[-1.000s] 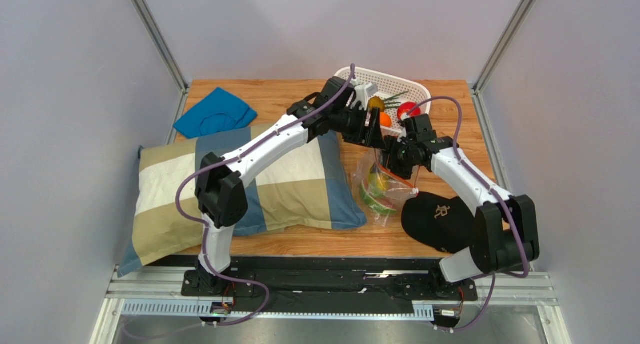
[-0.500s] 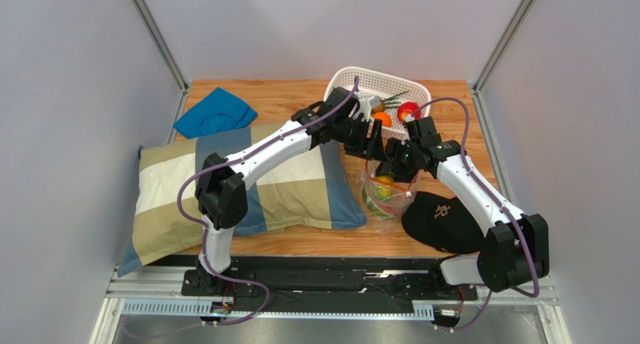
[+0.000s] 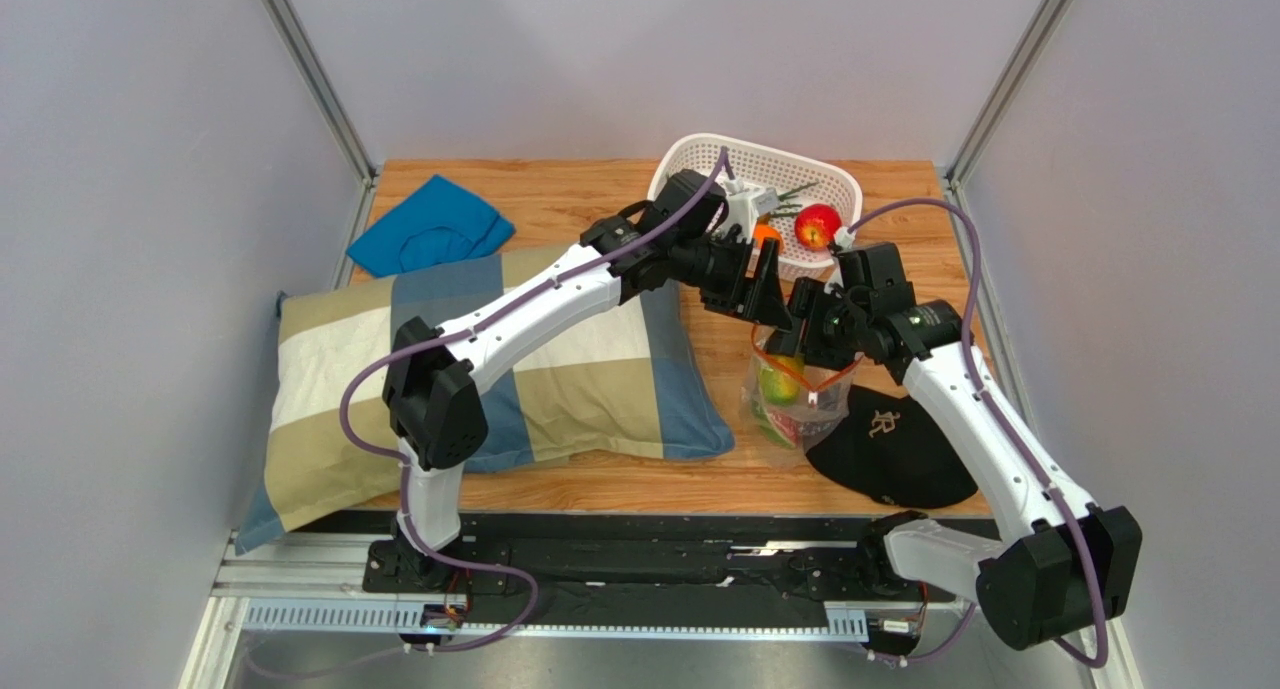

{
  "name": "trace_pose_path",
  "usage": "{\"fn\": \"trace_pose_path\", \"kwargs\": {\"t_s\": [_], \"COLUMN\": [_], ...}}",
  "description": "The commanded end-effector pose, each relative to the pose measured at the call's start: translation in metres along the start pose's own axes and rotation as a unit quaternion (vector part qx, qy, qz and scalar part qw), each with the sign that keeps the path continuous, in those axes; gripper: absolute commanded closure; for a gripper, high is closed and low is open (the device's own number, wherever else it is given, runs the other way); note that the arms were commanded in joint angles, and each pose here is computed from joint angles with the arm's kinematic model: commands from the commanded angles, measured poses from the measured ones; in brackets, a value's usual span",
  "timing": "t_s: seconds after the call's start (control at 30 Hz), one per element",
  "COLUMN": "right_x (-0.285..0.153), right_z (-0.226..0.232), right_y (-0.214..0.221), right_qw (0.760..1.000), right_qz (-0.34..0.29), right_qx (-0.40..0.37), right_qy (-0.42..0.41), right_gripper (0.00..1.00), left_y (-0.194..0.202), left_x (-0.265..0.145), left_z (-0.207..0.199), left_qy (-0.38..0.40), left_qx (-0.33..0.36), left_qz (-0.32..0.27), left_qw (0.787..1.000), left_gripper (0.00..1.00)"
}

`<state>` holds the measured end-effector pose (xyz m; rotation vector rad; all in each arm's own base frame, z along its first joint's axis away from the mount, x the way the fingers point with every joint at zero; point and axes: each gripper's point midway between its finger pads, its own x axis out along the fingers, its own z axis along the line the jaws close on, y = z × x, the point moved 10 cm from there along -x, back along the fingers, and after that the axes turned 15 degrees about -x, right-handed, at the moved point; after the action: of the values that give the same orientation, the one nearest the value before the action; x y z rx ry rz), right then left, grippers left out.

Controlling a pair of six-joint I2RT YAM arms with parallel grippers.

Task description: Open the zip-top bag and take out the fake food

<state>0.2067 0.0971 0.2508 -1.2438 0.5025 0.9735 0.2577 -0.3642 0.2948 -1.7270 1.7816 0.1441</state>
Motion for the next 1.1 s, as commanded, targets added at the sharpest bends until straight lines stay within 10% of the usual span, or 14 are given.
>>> {"fn": "trace_pose_path", "kwargs": {"t_s": [0.0,1.07], "right_x": [-0.035,-0.056], "right_z": [0.014,0.017], "right_y": [-0.021,-0.076], "right_qw": [0.995,0.989], "right_qz": [-0.091,-0.141], "right_qx": [-0.017,0.024], "right_qy": [-0.038,0.041], "right_gripper": [1.0,1.0], "left_y": [-0.006,0.005], "left_x": [-0.006,-0.007], "left_z": [0.044,0.046], "left_qy": [-0.103,0.087], "left_qx": [-0.025,-0.074], "left_qz": [-0.01,0.005], "left_qw": [0.994,0.993], "left_gripper": [0.34,0.27]}}
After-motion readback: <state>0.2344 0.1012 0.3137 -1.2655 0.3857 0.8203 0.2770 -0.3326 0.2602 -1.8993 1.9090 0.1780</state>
